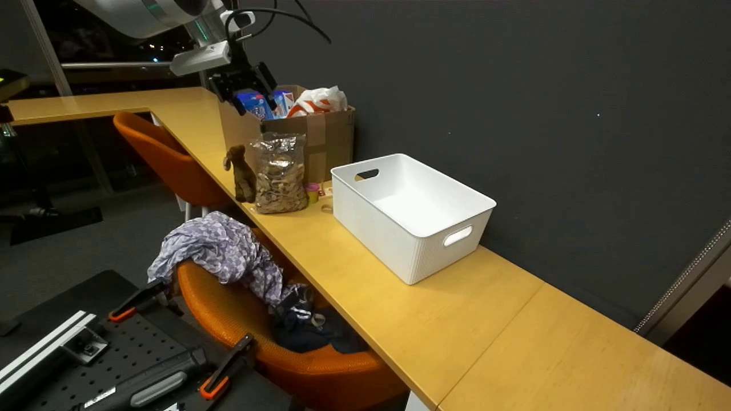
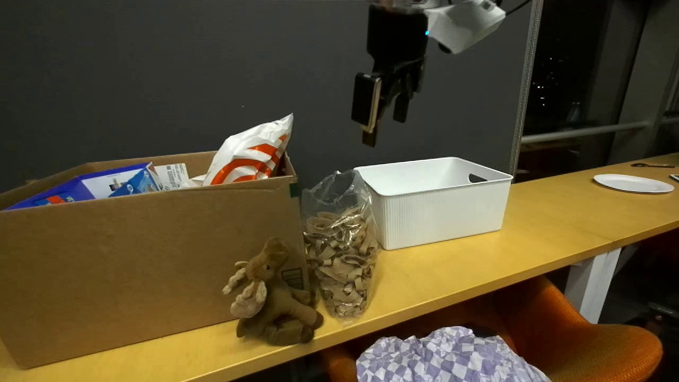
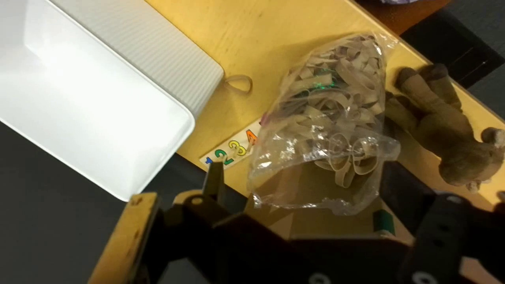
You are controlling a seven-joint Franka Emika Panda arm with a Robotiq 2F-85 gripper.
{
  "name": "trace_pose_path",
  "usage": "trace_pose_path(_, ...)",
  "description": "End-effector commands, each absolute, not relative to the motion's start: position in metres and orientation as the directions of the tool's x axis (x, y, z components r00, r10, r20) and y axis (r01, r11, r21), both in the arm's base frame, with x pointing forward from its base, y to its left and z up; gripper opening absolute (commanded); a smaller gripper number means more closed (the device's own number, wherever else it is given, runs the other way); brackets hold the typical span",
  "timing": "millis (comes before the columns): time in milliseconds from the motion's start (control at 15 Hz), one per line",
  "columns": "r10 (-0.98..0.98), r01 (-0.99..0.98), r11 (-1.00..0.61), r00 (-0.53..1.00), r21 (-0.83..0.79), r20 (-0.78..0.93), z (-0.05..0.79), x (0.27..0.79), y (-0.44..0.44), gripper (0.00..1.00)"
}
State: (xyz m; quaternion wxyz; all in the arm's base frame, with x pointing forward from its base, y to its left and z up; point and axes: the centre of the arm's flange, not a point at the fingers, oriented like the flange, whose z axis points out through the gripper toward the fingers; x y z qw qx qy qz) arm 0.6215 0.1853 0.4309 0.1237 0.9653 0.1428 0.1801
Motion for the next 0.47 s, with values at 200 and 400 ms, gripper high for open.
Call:
trace_pose_path(200, 0.253, 0.12, -0.935, 0.884, 0.333, 0.393, 0.408, 0.575, 0.104, 1.0)
trace_pose_path(400, 0.22, 0.091, -0.942, 0.894, 0.323, 0.391, 0.388, 0.573, 0.08, 1.0)
